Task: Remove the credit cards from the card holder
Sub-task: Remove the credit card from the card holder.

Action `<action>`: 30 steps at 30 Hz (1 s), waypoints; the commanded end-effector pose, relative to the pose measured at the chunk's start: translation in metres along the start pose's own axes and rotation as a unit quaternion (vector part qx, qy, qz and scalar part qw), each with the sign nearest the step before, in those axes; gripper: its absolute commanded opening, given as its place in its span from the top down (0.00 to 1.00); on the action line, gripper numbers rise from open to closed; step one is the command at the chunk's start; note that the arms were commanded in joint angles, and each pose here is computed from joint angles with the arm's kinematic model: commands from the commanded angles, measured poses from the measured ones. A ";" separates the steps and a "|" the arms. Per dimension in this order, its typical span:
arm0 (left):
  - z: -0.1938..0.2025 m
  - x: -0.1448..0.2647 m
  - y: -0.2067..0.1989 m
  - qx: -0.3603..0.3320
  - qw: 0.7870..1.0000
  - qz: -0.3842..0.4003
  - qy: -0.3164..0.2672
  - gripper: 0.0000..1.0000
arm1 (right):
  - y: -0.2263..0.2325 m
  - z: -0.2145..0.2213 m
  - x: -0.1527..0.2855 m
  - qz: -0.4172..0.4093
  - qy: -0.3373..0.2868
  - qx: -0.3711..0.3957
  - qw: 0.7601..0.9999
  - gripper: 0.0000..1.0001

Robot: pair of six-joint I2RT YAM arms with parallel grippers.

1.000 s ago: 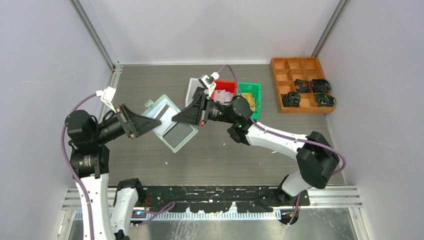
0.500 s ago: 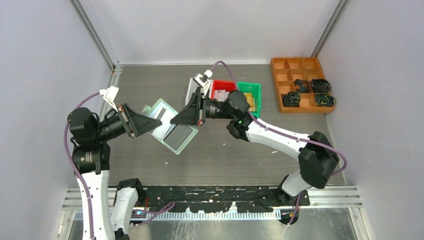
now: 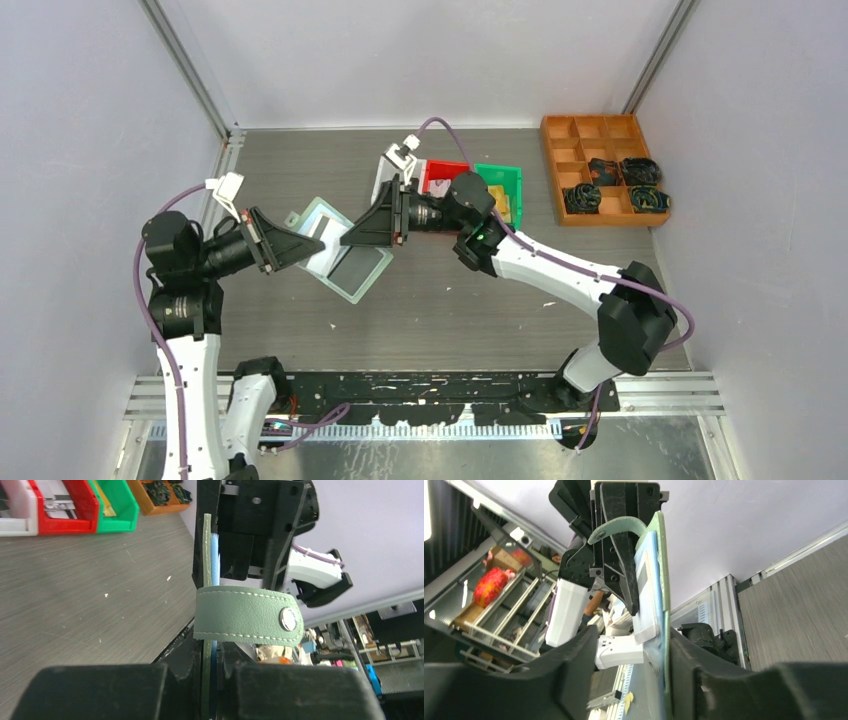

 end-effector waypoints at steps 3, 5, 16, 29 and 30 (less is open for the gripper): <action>-0.015 -0.003 0.024 -0.043 0.995 -0.080 -0.029 1.00 | 0.023 -0.054 0.039 0.059 -0.109 0.054 0.991 0.30; -0.019 -0.003 0.035 -0.048 0.991 -0.117 -0.044 1.00 | 0.027 -0.064 0.055 0.100 -0.142 0.053 0.983 0.26; -0.036 -0.006 0.049 -0.013 0.984 -0.151 -0.094 1.00 | 0.040 -0.043 0.031 0.007 -0.123 -0.072 0.990 0.33; -0.044 -0.007 0.027 0.016 0.987 -0.111 -0.116 1.00 | 0.003 -0.008 -0.016 -0.012 -0.047 -0.157 0.986 0.43; -0.044 -0.007 0.027 0.019 0.987 -0.111 -0.116 1.00 | 0.000 -0.007 -0.018 -0.011 -0.046 -0.159 0.986 0.44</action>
Point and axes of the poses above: each gripper's point midway between its finger pads, its own x axis back along the fingers, its own y axis along the line the jaws close on, z = x × y, the point moved 5 cm from there along x, back along the fingers, and after that the axes turned 7 degrees about -x, right-handed, at the moved point
